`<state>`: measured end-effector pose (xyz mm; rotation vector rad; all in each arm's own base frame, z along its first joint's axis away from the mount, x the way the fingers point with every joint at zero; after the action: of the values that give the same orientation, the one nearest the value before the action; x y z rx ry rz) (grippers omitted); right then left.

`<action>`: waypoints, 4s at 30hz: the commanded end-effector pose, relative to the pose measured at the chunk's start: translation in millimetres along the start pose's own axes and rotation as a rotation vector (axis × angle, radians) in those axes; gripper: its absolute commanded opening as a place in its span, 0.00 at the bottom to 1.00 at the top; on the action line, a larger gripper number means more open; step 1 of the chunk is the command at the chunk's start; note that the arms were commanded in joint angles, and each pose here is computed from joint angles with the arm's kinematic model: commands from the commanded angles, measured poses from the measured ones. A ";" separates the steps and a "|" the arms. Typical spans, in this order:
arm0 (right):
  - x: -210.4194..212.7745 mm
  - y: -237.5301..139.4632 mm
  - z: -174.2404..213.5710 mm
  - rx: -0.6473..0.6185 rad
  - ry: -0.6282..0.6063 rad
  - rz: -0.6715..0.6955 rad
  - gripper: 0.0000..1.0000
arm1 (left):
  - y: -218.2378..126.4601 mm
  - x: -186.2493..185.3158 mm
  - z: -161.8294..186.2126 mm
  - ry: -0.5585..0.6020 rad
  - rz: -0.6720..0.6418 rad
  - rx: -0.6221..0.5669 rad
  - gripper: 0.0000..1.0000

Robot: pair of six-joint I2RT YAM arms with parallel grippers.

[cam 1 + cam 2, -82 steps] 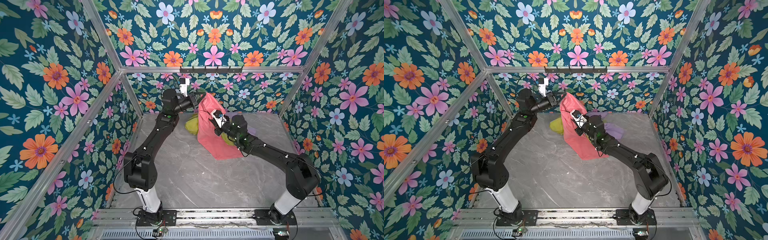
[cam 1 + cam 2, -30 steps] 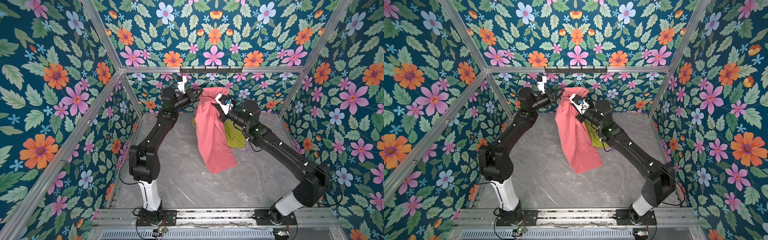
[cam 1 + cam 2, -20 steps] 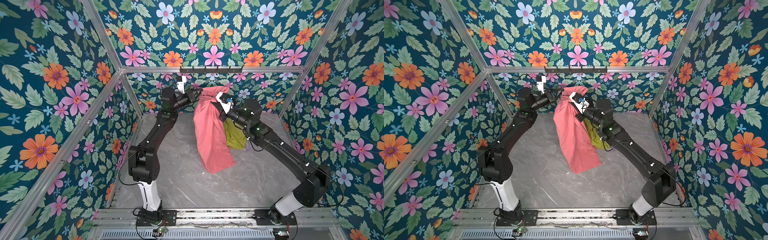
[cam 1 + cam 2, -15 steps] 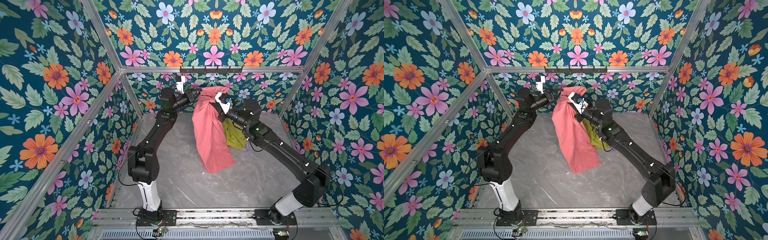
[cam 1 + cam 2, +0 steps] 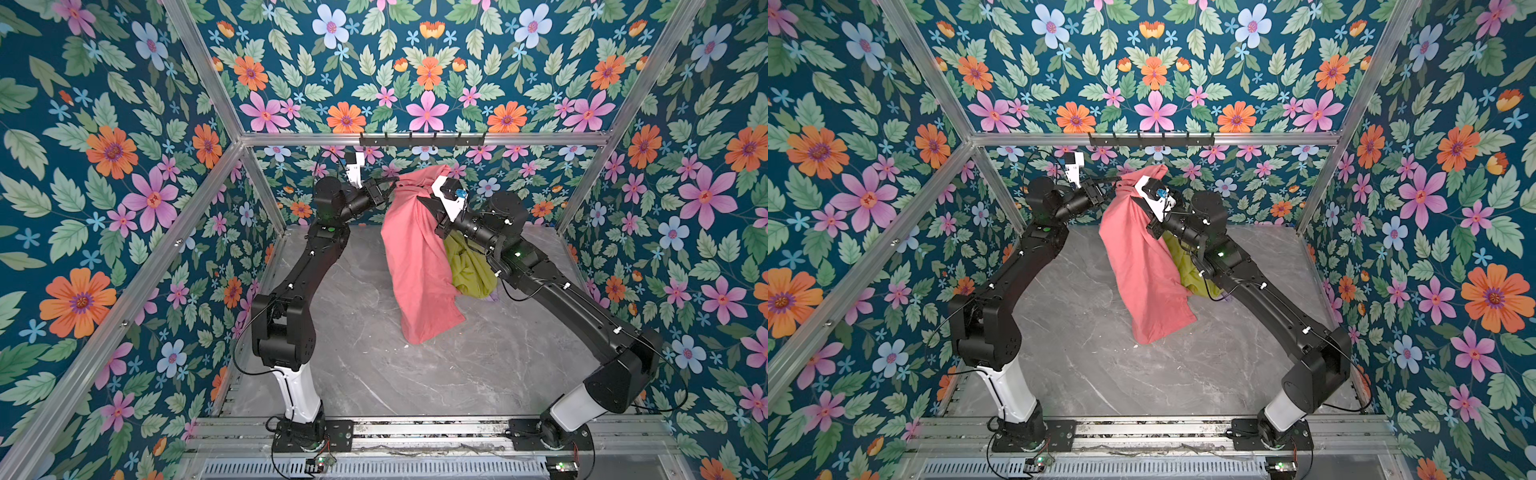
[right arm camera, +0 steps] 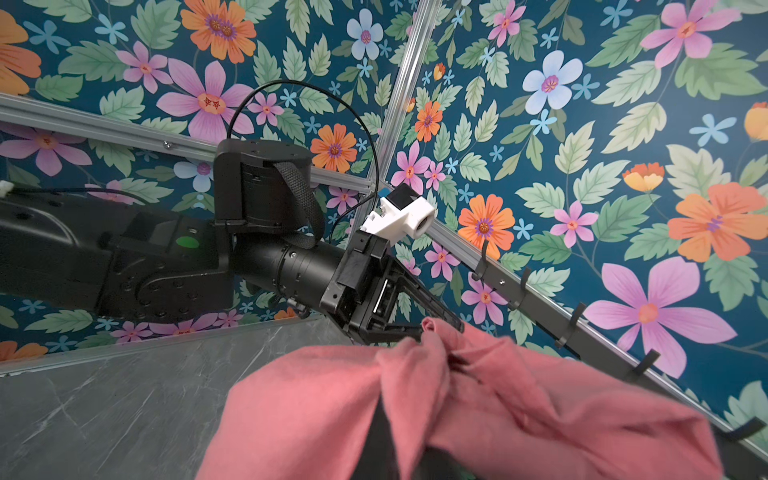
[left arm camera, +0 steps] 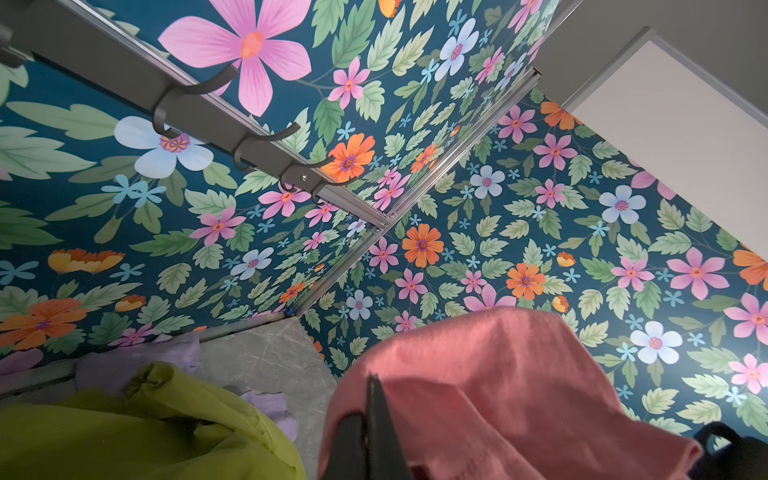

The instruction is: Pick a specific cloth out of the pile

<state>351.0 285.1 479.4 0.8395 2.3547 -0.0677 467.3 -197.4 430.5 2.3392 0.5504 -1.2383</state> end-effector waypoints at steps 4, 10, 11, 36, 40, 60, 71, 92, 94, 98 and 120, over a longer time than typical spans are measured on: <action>-9.4 -11.5 -40.9 -0.127 -0.031 0.020 0.00 | -9.1 -18.5 -0.7 0.043 0.036 -0.017 0.00; -3.3 -15.6 -54.7 -0.139 -0.034 -0.003 0.00 | -19.8 -29.1 7.7 0.052 0.040 -0.005 0.00; -2.5 -17.8 -58.0 -0.144 -0.034 -0.009 0.00 | -22.4 -29.3 10.6 0.051 0.037 -0.001 0.00; 73.7 -57.0 -106.1 -0.172 -0.076 -0.138 0.00 | -109.3 -42.7 87.8 0.100 -0.175 0.073 0.00; 86.0 -65.2 -100.0 -0.157 -0.041 -0.164 0.00 | -124.9 -34.4 106.3 0.085 -0.223 0.101 0.00; 170.1 -143.4 -9.3 0.176 0.293 -0.334 0.00 | -184.4 4.2 194.9 -0.056 -0.446 0.268 0.00; 218.6 -181.6 68.8 0.428 0.506 -0.346 0.00 | -211.3 59.3 273.3 -0.254 -0.619 0.363 0.00; 247.9 -167.4 186.9 0.761 0.683 -0.317 0.00 | -240.1 154.1 307.3 -0.326 -0.963 0.357 0.00; 255.4 -166.2 198.3 0.788 0.683 -0.335 0.00 | -245.7 160.1 311.5 -0.328 -0.982 0.348 0.01; 272.3 -161.0 221.2 0.844 0.670 -0.390 0.00 | -245.0 160.7 312.2 -0.312 -0.964 0.352 0.38; 353.2 -138.8 244.3 0.863 0.521 -0.788 0.25 | -251.3 109.2 216.4 -0.076 -1.008 0.065 0.87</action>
<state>202.1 308.8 64.7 0.3150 3.0837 -1.3668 245.5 -97.8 181.4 2.0457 1.7836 -1.7363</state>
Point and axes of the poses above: each gripper's point midway between its finger pads, its own y axis out along the fingers, its own x axis along the line the jaws close on, z = x × y, the point moved 5 cm from there along -y, back along the fingers, and after that the axes turned 14 degrees about -y, right-handed, at the moved point
